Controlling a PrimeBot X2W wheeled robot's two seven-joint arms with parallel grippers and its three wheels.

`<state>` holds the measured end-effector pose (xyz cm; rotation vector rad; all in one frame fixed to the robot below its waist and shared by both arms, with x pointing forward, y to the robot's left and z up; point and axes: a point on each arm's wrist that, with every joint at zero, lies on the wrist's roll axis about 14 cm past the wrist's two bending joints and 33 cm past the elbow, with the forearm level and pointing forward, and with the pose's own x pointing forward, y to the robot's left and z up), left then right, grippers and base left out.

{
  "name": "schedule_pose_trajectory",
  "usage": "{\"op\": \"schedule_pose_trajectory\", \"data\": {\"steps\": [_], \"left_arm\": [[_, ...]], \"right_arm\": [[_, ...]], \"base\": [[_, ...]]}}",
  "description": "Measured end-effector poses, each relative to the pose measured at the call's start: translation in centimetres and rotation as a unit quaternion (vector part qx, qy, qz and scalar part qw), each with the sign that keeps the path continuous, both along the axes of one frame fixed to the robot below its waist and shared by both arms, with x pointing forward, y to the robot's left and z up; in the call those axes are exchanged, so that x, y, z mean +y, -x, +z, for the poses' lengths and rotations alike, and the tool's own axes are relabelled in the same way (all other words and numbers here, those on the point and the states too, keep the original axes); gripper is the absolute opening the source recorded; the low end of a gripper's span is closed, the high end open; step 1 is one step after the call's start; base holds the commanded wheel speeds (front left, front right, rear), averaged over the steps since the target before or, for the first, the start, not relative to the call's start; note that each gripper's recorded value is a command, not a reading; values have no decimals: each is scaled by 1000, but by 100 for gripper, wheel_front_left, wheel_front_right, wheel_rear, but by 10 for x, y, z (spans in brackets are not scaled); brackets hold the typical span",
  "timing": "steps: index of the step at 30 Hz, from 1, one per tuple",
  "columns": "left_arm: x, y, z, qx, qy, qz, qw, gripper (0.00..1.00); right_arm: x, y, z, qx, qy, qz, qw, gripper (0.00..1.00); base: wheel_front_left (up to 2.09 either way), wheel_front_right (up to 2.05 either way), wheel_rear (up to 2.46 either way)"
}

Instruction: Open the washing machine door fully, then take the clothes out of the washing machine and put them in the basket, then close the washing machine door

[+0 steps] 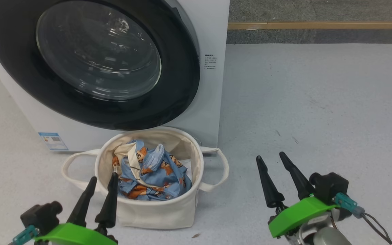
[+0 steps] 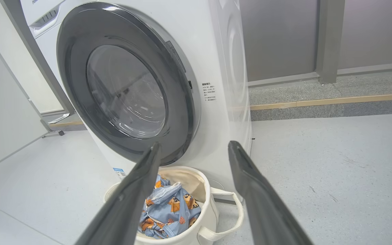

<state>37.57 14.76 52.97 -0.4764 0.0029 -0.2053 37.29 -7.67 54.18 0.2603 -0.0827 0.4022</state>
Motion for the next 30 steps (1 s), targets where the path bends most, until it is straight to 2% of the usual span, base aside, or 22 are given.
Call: {"op": "schedule_pose_trajectory", "data": {"steps": [30], "left_arm": [[4, 3, -4, 11, -2, 5, 1000, 100]], "right_arm": [[7, 2, 1, 1, 4, 11, 1000, 100]], "base": [[0, 0, 0]]}}
